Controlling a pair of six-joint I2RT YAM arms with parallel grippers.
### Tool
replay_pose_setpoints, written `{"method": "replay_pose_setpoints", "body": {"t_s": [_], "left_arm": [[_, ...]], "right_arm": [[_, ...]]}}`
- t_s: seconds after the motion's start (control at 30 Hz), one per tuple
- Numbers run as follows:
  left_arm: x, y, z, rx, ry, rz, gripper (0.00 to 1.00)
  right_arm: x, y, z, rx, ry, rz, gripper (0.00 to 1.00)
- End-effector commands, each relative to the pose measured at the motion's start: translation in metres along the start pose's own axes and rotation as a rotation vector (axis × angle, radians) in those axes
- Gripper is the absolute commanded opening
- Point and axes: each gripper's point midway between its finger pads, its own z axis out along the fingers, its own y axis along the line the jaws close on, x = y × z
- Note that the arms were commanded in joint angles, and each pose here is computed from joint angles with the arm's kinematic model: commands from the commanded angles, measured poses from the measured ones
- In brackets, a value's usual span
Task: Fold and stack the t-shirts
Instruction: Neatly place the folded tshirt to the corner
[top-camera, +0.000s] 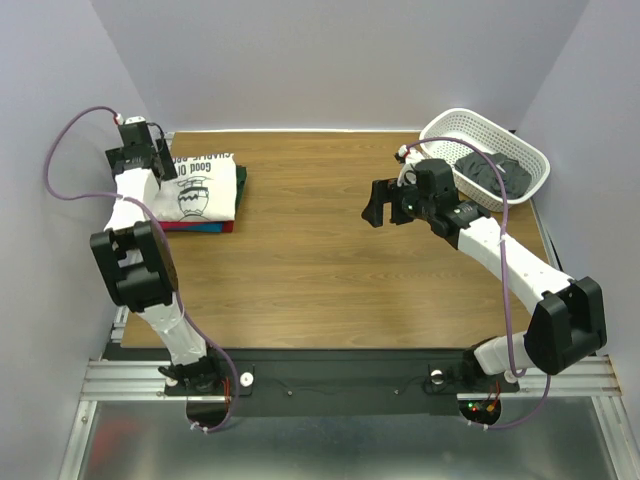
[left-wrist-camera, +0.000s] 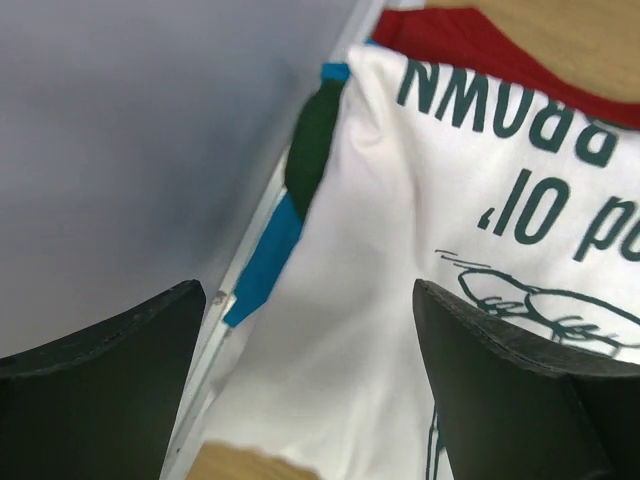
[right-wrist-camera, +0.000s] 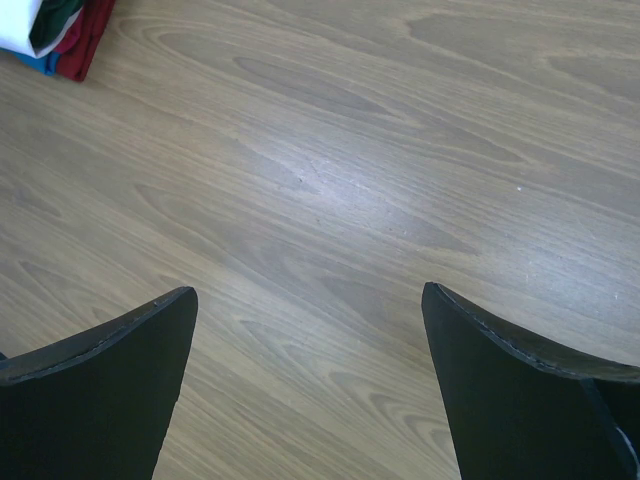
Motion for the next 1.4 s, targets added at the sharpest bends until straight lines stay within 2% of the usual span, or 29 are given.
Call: {"method": "replay_pose_setpoints", "body": {"t_s": [0.0,0.13,0.17,0.33,0.4,0.43,0.5,0.53,0.63,0.67,0.83,1.07,1.37], "left_arm": [[-0.077,0.032,-0.084,-0.116,-0.214,-0.116,0.97],[-0.079,0.026,-0.125,-0.137,-0.242,-0.146,0.98],[-0.083,0.030,-0.146,-0.151,-0.276,-0.160,0.98],[-0.070,-0.036,-0.210,-0.011,-0.357,-0.164,0.98],[-0.066,-0.048,-0.237,0.054,-0.397,-0.197,0.98],[-0.049,-0.072,-0.245,0.113,-0.384,-0.192,0.98],[-0.041,-0.083,-0.268,0.178,-0.422,-0.241,0.97],[-0.023,-0.093,-0.266,0.204,-0.403,-0.223,0.97],[0.006,-0.142,-0.295,0.406,-0.408,-0.197,0.97],[0.011,-0.144,-0.291,0.406,-0.401,-0.198,0.97],[0.055,-0.199,-0.308,0.662,-0.326,-0.142,0.97],[0.068,-0.212,-0.317,0.757,-0.308,-0.119,0.97],[0.051,-0.173,-0.340,0.742,-0.420,-0.164,0.98]], "right_arm": [[-0.012,0.003,-0.007,-0.012,-0.059,-0.013,1.00],[-0.012,-0.001,-0.008,0.009,-0.064,-0.013,1.00],[-0.013,-0.002,-0.008,0.014,-0.067,-0.014,1.00],[-0.014,-0.006,-0.011,0.040,-0.079,-0.015,1.00],[-0.015,-0.010,-0.013,0.060,-0.086,-0.020,1.00],[-0.016,-0.010,-0.016,0.067,-0.095,-0.023,1.00],[-0.015,-0.014,-0.019,0.089,-0.104,-0.023,1.00],[-0.015,-0.015,-0.020,0.096,-0.108,-0.022,1.00],[-0.016,-0.021,-0.030,0.139,-0.137,-0.018,1.00],[-0.014,-0.022,-0.029,0.140,-0.131,-0.017,1.00],[-0.009,-0.039,-0.037,0.232,-0.155,-0.005,1.00],[-0.002,-0.051,-0.044,0.297,-0.169,0.023,1.00],[-0.007,-0.047,-0.050,0.289,-0.196,0.052,1.00]]}}
